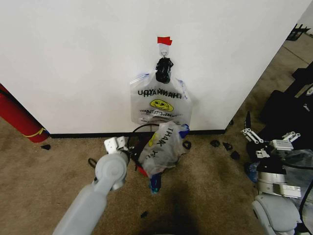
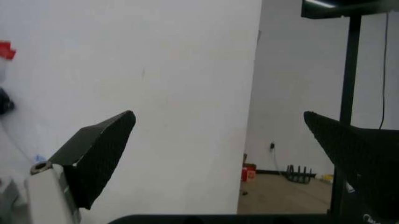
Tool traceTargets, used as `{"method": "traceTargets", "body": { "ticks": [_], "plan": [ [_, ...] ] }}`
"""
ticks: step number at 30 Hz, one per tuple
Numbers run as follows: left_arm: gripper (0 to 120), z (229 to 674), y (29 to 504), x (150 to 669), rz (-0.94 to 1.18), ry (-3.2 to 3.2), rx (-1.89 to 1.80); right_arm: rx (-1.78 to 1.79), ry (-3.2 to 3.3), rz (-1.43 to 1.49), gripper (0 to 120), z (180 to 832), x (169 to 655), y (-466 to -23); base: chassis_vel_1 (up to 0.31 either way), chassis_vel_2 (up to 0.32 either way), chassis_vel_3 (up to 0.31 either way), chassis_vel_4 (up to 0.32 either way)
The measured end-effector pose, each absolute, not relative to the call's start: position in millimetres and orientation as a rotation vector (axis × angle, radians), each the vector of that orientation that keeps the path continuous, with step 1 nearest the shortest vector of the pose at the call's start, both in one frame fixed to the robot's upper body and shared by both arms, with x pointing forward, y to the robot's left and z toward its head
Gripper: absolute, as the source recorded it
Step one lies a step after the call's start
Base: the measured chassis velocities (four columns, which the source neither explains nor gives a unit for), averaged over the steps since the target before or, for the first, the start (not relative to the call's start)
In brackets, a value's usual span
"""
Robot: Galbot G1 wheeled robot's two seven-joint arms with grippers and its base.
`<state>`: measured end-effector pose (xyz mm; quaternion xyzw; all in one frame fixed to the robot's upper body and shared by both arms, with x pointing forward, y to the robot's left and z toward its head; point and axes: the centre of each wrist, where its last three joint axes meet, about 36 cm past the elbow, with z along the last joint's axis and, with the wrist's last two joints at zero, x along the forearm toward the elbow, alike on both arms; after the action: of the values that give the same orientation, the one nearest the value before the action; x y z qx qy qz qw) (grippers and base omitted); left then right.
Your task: Pick up the garbage bag from the wall and place it over the trash bin.
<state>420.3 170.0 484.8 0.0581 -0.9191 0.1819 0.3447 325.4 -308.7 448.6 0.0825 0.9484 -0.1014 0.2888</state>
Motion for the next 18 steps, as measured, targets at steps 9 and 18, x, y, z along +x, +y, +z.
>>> {"method": "traceTargets", "body": {
  "ticks": [9,18],
  "plan": [
    [0,460.6,178.0,369.5,0.593,-2.304,0.293,0.22,2.538,-0.139,100,460.3,319.9,-296.5,0.0,0.0,0.0,0.0],
    [0,447.3,155.6,369.2,0.677,-2.305,0.283,0.21,2.517,-0.08,100,473.1,310.9,-286.8,0.0,0.0,0.0,0.0]
  ]
}}
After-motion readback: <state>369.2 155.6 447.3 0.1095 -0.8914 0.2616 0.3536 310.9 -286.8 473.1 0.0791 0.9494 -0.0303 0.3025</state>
